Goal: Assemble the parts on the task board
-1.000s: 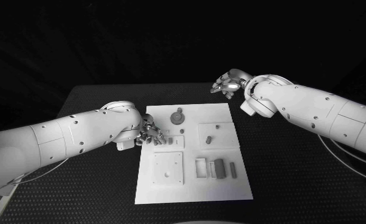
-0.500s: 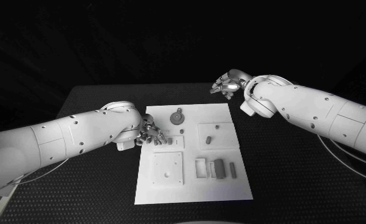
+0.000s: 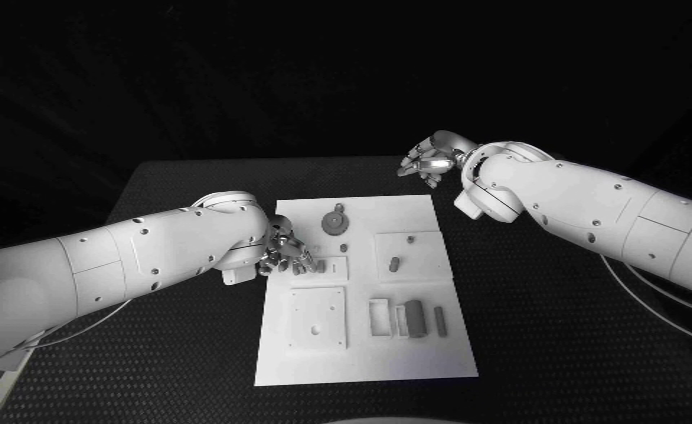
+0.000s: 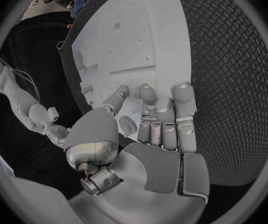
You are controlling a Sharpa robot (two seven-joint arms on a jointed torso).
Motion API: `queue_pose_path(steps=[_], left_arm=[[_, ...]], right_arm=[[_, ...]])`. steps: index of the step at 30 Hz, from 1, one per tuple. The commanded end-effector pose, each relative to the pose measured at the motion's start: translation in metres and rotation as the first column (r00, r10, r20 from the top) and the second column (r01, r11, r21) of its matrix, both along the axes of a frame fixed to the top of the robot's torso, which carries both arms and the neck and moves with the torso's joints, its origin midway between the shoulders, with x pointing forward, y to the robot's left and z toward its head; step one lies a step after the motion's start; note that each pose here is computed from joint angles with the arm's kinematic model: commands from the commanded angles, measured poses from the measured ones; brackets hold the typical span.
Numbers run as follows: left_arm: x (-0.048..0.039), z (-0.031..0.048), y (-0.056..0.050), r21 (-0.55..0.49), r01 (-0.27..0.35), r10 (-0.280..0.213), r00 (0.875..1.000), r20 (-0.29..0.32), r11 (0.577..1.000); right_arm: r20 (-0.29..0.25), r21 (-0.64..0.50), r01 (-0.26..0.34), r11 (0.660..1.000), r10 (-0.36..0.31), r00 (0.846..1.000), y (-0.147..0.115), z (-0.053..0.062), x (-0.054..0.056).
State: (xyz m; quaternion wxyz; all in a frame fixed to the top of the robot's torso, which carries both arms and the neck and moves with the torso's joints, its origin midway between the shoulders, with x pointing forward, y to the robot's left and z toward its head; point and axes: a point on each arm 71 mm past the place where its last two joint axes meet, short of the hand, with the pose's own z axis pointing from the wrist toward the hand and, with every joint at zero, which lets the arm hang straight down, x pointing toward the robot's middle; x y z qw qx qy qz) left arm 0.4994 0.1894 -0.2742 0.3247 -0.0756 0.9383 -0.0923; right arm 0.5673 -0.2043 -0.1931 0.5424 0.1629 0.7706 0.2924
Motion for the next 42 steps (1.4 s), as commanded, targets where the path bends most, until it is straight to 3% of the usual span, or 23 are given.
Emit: queue_pose_path(steps=[1,7,42], left_arm=[[-0.001,0.0006,-0.0041,-0.008,0.014,-0.014,1.0,0.002,1.0],[-0.0008,0.0012,-0.0059,0.011,0.033,-0.033,0.999,0.017,0.999],[0.001,0.0005,0.0014,0.043,0.03,-0.031,0.999,0.013,0.999]], right_arm=[[-0.005,0.001,-0.015,1.0,0.015,1.0,0.0015,-0.0007,-0.0004],[-0.005,0.001,-0.015,1.0,0.015,1.0,0.0016,-0.0007,-0.0005],[-0.006,0.0,-0.017,1.0,0.017,1.0,0.002,-0.001,-0.0005]])
